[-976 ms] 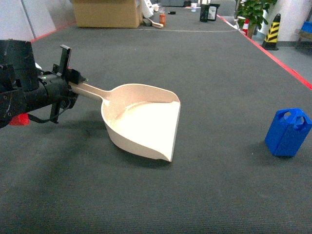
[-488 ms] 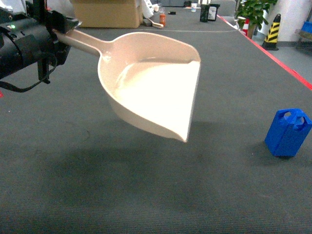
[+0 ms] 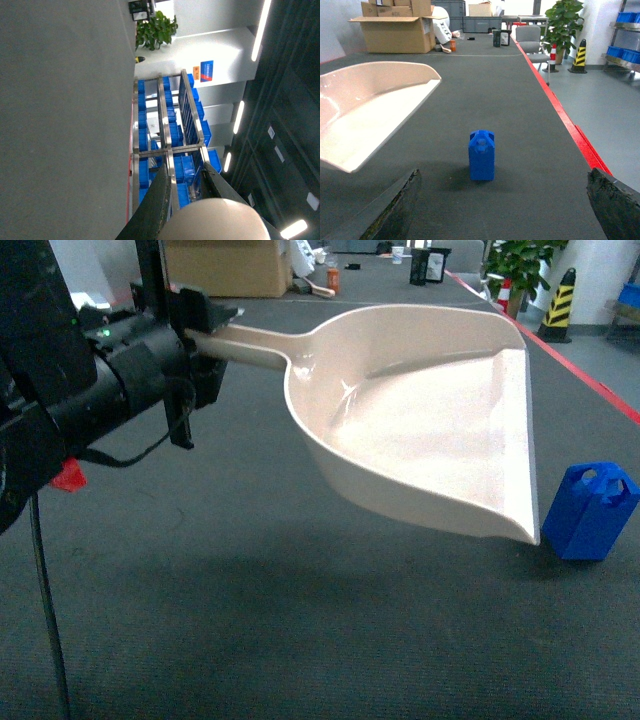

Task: Place part in tray to right shelf

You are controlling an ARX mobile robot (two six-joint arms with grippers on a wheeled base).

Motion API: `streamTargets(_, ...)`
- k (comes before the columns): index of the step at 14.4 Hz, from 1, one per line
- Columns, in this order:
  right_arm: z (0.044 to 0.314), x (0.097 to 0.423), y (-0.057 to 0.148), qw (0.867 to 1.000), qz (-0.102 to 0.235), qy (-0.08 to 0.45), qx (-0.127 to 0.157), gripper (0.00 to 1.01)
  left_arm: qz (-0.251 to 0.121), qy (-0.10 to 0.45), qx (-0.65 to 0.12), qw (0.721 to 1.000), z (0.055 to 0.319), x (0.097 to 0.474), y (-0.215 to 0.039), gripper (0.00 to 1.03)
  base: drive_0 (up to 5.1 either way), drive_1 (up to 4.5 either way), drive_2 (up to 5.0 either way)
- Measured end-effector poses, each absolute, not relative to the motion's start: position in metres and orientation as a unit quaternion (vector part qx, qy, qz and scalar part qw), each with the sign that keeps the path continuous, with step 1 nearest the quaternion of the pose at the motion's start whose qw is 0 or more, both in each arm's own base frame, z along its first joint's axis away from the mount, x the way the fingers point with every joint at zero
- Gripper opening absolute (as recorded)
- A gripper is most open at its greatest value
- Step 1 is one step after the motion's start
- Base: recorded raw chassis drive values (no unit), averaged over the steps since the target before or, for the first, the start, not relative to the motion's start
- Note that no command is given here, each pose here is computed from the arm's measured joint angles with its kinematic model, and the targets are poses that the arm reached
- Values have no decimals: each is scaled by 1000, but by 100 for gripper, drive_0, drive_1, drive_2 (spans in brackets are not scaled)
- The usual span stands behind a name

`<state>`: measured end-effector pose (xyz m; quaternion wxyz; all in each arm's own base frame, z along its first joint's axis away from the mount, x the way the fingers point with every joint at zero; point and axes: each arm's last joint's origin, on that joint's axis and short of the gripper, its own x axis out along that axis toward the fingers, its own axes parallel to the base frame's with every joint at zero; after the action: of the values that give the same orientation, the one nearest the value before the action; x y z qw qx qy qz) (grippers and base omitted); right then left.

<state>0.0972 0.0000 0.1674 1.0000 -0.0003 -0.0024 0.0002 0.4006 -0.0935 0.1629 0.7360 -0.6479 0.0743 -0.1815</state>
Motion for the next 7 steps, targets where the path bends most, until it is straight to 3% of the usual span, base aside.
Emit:
streamTargets(1,167,97,0,1000,0,-2,0,98,-159,87,-663,726,148,402,-87,15,0,0,0)
streamTargets(5,167,97,0,1000,0,-2,0,98,-133,89,-677,718,144,402,-76,15,0,0,0)
streamTargets(6,163,98,-1,995,-25,94,-20,98,-137,87,-677,718,144,402,-77,15,0,0,0)
streamTargets(7,159,105,-5,986,-36,158,-31,98,-138,89,-677,718,144,402,-78,15,0,0,0)
